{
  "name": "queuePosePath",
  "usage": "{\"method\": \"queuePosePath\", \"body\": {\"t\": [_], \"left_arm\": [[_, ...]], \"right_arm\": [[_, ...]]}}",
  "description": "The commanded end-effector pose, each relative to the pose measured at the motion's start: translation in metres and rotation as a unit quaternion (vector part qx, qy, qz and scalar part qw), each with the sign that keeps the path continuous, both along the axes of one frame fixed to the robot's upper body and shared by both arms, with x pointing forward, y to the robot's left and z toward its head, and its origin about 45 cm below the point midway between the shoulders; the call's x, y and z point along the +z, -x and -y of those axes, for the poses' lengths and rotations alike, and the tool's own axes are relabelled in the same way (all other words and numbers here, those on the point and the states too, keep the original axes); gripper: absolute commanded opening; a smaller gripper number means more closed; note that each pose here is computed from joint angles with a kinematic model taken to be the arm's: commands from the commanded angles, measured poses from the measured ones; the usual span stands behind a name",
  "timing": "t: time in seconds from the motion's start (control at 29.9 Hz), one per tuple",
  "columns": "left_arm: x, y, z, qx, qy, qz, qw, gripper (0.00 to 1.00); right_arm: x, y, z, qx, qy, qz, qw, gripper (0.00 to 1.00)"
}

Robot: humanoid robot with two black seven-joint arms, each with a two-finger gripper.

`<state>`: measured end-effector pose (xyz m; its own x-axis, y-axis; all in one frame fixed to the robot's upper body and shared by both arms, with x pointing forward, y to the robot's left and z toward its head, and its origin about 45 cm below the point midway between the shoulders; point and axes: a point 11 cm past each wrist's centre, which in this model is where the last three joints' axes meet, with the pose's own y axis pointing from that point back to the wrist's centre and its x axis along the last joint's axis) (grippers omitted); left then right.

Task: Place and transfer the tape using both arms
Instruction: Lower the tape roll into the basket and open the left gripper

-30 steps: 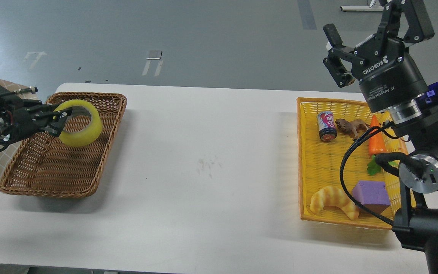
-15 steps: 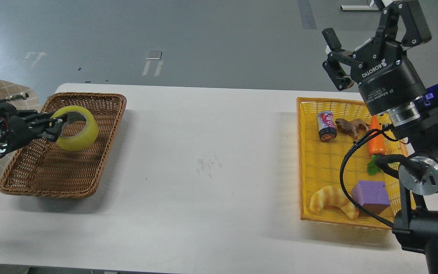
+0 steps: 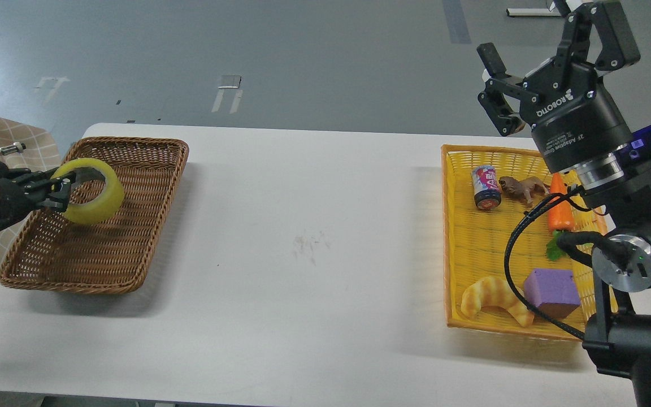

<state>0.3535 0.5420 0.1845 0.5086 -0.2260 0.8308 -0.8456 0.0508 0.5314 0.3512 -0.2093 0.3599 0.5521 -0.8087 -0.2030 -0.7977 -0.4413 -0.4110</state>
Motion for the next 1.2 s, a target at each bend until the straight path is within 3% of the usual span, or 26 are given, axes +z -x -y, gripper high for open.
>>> {"method": "queuePosePath", "body": {"t": [0.0,0.33,0.43,0.47,0.53,0.57,1.0,1.14,1.17], "left_arm": [[0.0,-0.001,0.001,0.009,0.016,0.008,1.0,0.09],[-0.003,-0.005,0.012,0.003,0.029,0.01,1.0,0.12],[-0.006,-0.006,0.015,0.001,0.033,0.009,0.999,0.27],[-0.008,-0.007,0.018,-0.001,0.036,0.008,0.999,0.38],[-0.011,-0.007,0.02,-0.002,0.038,0.006,0.999,0.49],[-0.011,-0.007,0.021,-0.002,0.038,0.005,0.999,0.61],[-0.03,-0.015,0.052,-0.015,0.076,0.0,0.997,0.73],[-0.025,-0.017,0.05,0.006,0.102,0.017,0.995,0.93],[-0.025,-0.017,0.05,0.006,0.102,0.017,0.995,0.93]], "right_arm": [[-0.001,0.0,0.0,0.0,0.0,-0.002,1.0,1.0],[-0.002,0.0,0.0,-0.001,0.0,-0.003,1.0,1.0],[-0.002,0.0,0.0,0.0,0.0,-0.003,1.0,1.0],[-0.002,0.0,0.0,0.0,0.0,-0.003,1.0,1.0],[-0.002,0.0,0.0,-0.001,0.0,-0.003,1.0,1.0],[-0.002,0.0,0.001,-0.002,0.0,-0.004,1.0,1.0],[-0.005,0.001,0.003,-0.005,-0.002,-0.006,1.0,1.0],[-0.009,0.0,0.005,-0.008,-0.003,-0.012,1.0,1.0],[-0.009,0.0,0.005,-0.008,-0.003,-0.012,1.0,1.0]]}}
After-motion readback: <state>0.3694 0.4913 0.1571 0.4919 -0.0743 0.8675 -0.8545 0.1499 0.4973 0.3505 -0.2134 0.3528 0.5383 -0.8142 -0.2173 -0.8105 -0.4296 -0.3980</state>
